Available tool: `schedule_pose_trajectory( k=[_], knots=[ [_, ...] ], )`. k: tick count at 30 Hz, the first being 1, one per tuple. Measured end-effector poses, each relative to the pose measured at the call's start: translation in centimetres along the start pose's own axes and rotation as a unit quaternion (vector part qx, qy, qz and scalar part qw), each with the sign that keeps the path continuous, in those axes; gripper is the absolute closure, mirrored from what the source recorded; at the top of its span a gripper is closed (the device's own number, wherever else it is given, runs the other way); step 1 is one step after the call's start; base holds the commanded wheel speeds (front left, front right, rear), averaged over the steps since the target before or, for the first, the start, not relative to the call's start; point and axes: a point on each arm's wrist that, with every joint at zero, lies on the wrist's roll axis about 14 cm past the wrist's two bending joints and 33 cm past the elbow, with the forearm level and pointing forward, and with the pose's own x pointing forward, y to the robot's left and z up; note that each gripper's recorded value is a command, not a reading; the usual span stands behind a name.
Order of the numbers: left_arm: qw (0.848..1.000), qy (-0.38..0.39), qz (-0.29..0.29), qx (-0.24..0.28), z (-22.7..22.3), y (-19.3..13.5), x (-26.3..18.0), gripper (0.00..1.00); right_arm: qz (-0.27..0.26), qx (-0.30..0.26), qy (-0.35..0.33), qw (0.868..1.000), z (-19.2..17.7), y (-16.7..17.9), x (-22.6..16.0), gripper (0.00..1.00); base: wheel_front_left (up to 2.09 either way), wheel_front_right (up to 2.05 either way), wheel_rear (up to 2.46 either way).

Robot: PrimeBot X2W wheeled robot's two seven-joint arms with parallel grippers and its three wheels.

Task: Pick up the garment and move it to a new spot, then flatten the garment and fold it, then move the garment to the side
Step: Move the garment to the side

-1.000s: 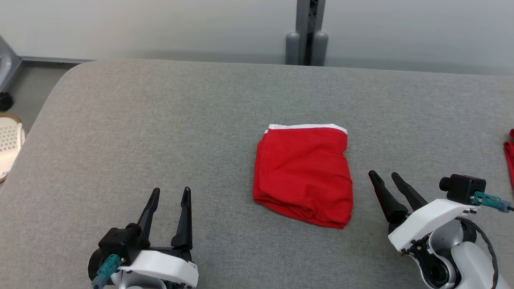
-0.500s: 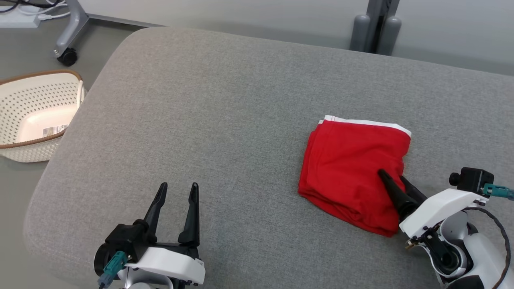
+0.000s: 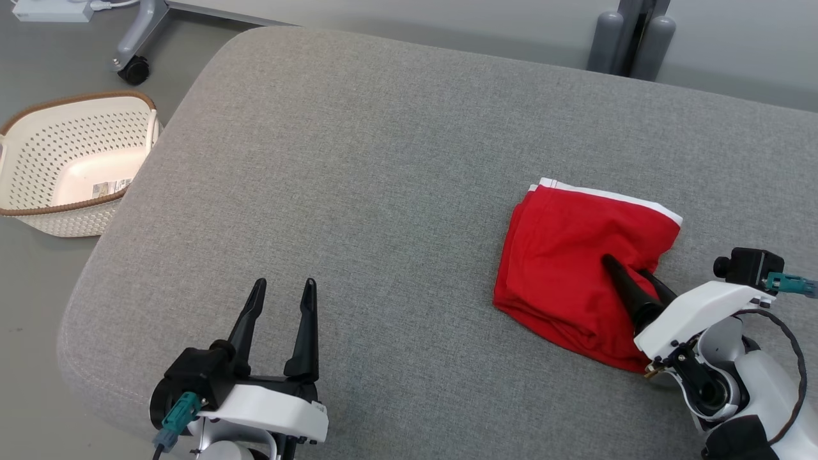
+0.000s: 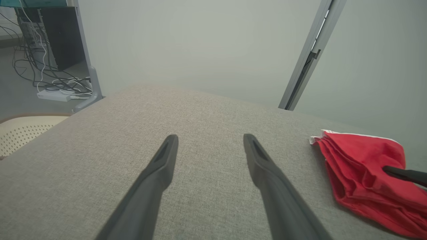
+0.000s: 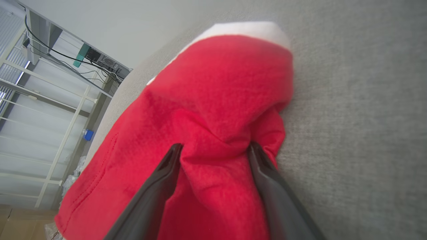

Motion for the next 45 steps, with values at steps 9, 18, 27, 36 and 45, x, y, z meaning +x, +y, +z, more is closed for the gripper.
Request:
schedule_pose_trajectory(
  k=[9, 18, 27, 36, 45],
  knots=[
    [1.0, 0.003, -0.006, -0.002, -0.2, -0.4, 0.0, 0.0, 0.003, -0.029, 0.015, 0.999, -0.7, 0.4, 0.0, 1.0, 0.0, 0.0, 0.0],
    [1.0, -0.006, -0.015, -0.003, 0.3, -0.9, 0.1, 0.0, 0.01, -0.069, -0.011, 0.998, 0.1, 1.2, -1.0, 1.0, 0.0, 0.0, 0.0],
    [0.998, -0.018, -0.055, -0.012, 0.9, -3.3, 1.0, 0.0, 0.003, -0.23, -0.054, 0.972, 5.1, 0.8, -4.2, 1.0, 0.0, 0.0, 0.0],
    [0.993, -0.017, -0.11, -0.027, 0.8, -7.4, 3.3, 0.0, -0.062, -0.31, -0.078, 0.945, 11.3, -3.2, -9.4, 1.0, 0.0, 0.0, 0.0],
    [0.987, 0.0, -0.155, -0.035, -0.7, -11.3, 6.7, 0.0, -0.177, -0.331, -0.102, 0.921, 17.9, -10.2, -16.2, 1.0, 0.0, 0.0, 0.0]
  ],
)
